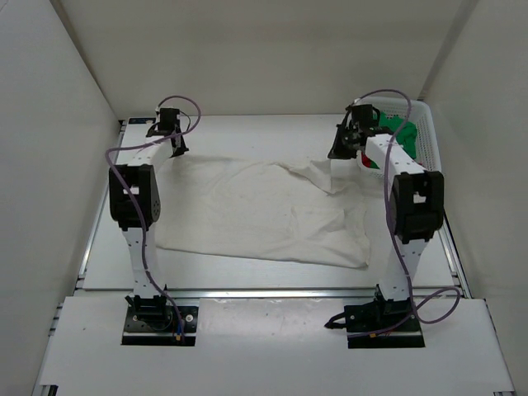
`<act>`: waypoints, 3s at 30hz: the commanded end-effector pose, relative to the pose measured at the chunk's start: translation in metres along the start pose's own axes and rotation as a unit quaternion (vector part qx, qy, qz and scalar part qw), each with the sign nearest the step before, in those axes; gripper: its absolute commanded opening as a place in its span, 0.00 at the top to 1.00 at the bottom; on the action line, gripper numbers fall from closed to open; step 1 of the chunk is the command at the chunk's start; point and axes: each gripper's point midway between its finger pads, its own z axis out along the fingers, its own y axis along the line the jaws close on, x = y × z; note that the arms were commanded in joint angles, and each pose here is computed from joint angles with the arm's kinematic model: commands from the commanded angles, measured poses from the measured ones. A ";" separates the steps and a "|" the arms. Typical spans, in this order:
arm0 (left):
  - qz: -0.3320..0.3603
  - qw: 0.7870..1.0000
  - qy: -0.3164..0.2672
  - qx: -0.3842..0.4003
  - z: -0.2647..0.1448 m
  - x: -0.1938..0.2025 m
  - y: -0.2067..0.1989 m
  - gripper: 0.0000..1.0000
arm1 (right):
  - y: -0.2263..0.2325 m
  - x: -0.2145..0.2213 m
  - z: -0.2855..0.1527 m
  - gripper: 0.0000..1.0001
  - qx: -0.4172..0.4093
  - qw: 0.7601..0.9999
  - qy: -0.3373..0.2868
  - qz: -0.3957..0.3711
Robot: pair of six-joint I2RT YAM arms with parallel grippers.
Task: Fold and stack the t-shirts
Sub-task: Grap the side of the flattened tshirt furthest away from the robot with both arms, then fold the other side of the tshirt into a rectangle
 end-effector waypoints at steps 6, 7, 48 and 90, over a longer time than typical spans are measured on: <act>-0.058 0.994 -0.086 0.038 -0.083 -0.041 0.020 1.00 | 0.026 0.019 -0.074 1.00 -0.028 0.996 -0.084 0.014; -0.063 0.994 -0.083 0.042 -0.090 -0.035 0.021 1.00 | 0.025 0.034 -0.071 1.00 -0.027 0.997 -0.072 0.016; -0.271 0.960 -0.023 0.059 -0.114 0.067 0.108 0.53 | -0.018 0.218 -0.156 1.00 -0.018 0.991 -0.084 0.105; -0.025 0.941 -0.006 0.338 -0.213 0.177 -0.163 0.60 | 0.082 0.187 -0.048 0.90 -0.133 0.987 0.048 -0.071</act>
